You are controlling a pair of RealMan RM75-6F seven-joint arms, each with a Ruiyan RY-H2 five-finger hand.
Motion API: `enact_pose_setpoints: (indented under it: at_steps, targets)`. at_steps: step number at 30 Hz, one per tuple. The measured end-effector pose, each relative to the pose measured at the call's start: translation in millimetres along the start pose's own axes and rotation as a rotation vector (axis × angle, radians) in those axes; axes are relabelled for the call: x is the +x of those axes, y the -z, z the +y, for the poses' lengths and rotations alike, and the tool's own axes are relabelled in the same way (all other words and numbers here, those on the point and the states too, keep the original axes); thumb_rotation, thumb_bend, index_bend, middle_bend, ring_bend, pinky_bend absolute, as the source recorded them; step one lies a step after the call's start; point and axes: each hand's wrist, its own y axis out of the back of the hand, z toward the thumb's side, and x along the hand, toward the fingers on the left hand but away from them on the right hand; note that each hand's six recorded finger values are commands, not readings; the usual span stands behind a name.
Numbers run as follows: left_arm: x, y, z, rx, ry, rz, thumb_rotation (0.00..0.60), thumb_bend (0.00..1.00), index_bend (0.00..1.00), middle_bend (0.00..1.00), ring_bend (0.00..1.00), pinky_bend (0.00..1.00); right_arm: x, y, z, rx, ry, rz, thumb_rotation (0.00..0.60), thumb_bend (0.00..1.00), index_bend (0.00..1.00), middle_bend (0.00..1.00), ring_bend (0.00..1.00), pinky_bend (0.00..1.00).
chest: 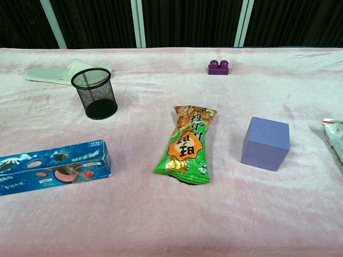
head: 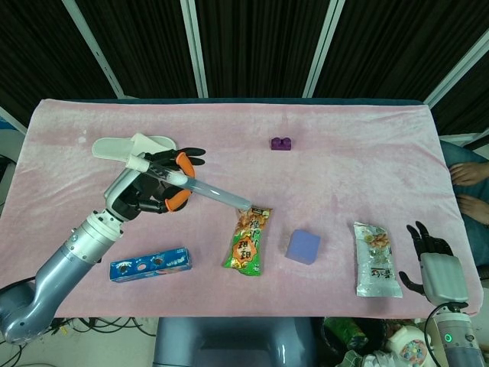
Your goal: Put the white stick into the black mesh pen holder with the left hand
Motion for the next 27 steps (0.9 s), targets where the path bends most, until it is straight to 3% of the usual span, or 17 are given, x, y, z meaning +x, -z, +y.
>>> enact_pose_setpoints:
  at_steps: [4,7,21,24,27]
  targets:
    - [-1,7,8,0.085,-0.022,-0.013,0.6,0.39,0.67,0.58,0.14,0.19,0,-1,0,0.001,0.003,-0.001,0.6,0.18,0.03,0.03,0.19,0.16]
    - [-1,15,15,0.264,-0.047,-0.029,0.6,0.39,0.67,0.58,0.14,0.19,0,0,0,0.001,0.003,-0.003,0.6,0.18,0.03,0.03,0.19,0.16]
    - [2,72,47,1.668,-0.15,-0.08,0.6,0.4,0.66,0.58,0.14,0.2,0,3,1,-0.007,0.001,-0.009,0.6,0.18,0.03,0.03,0.19,0.16]
    - [4,79,49,1.871,-0.162,-0.125,0.6,0.4,0.66,0.58,0.14,0.2,0,3,2,-0.007,0.001,-0.008,0.6,0.18,0.03,0.03,0.19,0.16]
    - [6,80,46,1.904,-0.169,-0.149,0.6,0.4,0.66,0.58,0.14,0.2,0,4,2,-0.008,0.002,-0.009,0.6,0.18,0.03,0.03,0.19,0.16]
